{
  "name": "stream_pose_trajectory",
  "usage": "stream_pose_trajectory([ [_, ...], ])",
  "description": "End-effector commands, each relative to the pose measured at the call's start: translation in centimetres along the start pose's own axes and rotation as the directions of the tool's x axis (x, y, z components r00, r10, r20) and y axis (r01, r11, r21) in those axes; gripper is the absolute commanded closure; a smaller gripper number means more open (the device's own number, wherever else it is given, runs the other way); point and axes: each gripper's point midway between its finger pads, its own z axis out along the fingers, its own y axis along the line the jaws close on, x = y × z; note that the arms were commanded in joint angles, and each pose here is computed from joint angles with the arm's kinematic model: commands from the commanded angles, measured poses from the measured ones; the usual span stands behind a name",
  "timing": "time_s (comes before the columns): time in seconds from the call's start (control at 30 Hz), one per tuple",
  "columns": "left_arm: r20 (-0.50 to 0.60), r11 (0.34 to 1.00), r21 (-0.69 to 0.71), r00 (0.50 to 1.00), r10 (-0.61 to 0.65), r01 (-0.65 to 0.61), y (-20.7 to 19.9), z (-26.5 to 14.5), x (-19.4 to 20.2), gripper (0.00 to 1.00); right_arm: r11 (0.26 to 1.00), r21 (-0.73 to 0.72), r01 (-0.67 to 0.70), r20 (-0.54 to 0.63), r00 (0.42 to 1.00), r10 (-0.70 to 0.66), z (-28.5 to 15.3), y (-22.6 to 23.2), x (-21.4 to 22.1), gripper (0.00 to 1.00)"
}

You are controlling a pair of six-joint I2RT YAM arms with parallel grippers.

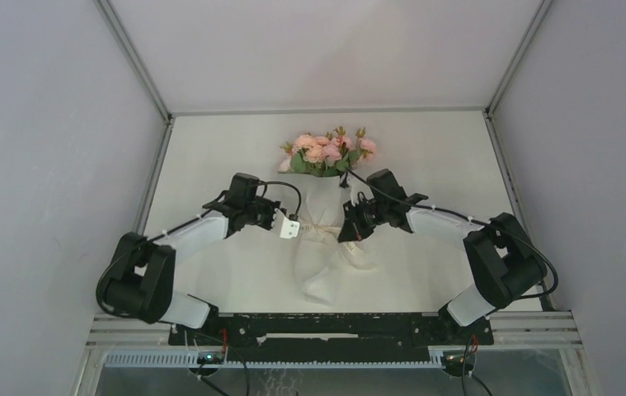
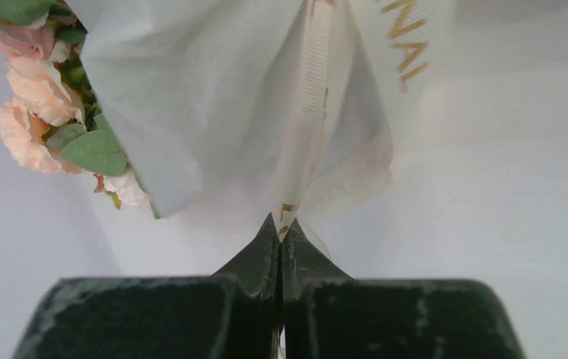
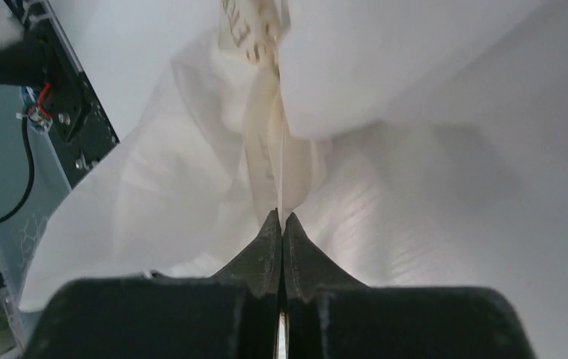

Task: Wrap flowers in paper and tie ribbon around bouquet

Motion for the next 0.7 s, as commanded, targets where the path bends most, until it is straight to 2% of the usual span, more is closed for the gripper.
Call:
stream_pose_trajectory([
  [0.0,-0.037,0.973,0.158,0.986,-0.163,0.167,-4.8,-3.4,-3.1,1.0,0.998,0.029,0.051,0.08,0.995,-0.053,-1.4,0.8,-5.3,1.0],
  [0.1,-0.011,0.961,0.155,0.973,-0.23,0.229,-5.5,-4.5,-5.0,1.0,0.999,0.049,-0.006,0.04,0.999,0.004,-1.1,0.0,-5.6,1.0],
  [0.23,0.006,0.959,0.123,0.966,-0.259,0.256,-5.6,-5.1,-5.9,1.0,0.996,0.091,-0.025,0.027,0.999,0.023,-1.3,-0.6,-5.2,1.0],
  [0.27,0.01,0.956,0.131,0.964,-0.265,0.261,-6.0,-5.1,-6.2,0.93,0.993,0.118,-0.026,0.027,0.999,0.023,-1.7,-0.9,-5.2,0.93],
  [0.3,0.016,0.955,0.136,0.963,-0.268,0.264,-6.4,-5.3,-6.5,0.7,0.987,0.158,-0.032,0.025,0.999,0.029,-2.3,-1.5,-5.2,0.76],
  [0.33,0.025,0.953,0.138,0.961,-0.275,0.269,-6.6,-5.4,-6.9,0.38,0.979,0.197,-0.045,0.028,0.999,0.04,-3.3,-2.1,-5.3,0.57],
  [0.37,0.033,0.949,0.136,0.956,-0.29,0.283,-6.7,-5.7,-7.4,0.05,0.962,0.258,-0.083,0.047,0.996,0.073,-4.7,-3.2,-5.4,0.29],
  [0.4,0.045,0.944,0.12,0.948,-0.314,0.307,-6.3,-6.0,-7.9,0.01,0.937,0.32,-0.14,0.086,0.989,0.119,-6.6,-4.4,-5.7,0.04],
  [0.47,0.082,0.906,0.023,0.902,-0.423,0.423,-3.9,-7.1,-8.7,0.0,0.879,0.398,-0.262,0.233,0.956,0.18,-11.5,-6.8,-7.0,0.0],
  [0.5,0.117,0.849,-0.081,0.851,-0.512,0.522,-1.4,-8.0,-8.9,0.0,0.851,0.42,-0.314,0.341,0.924,0.173,-14.6,-7.3,-8.1,0.0],
  [0.53,0.189,0.727,-0.216,0.759,-0.623,0.651,2.0,-9.4,-8.5,0.0,0.825,0.433,-0.363,0.449,0.881,0.152,-17.5,-7.8,-9.1,0.0],
  [0.57,0.295,0.543,-0.353,0.642,-0.708,0.762,5.6,-11.7,-7.4,0.0,0.795,0.447,-0.409,0.552,0.826,0.115,-20.4,-8.3,-10.0,0.0],
  [0.6,0.417,0.285,-0.461,0.489,-0.766,0.84,8.2,-14.7,-5.3,0.0,0.751,0.457,-0.476,0.65,0.755,0.082,-23.0,-9.0,-10.4,0.0],
  [0.63,0.523,0.062,-0.508,0.365,-0.77,0.859,9.5,-17.5,-3.3,0.0,0.707,0.483,-0.517,0.718,0.696,0.018,-25.4,-9.7,-10.6,0.0],
  [0.67,0.581,-0.065,-0.521,0.298,-0.757,0.851,9.7,-19.5,-1.8,0.0,0.672,0.498,-0.548,0.759,0.651,-0.031,-27.1,-10.1,-10.3,0.0],
])
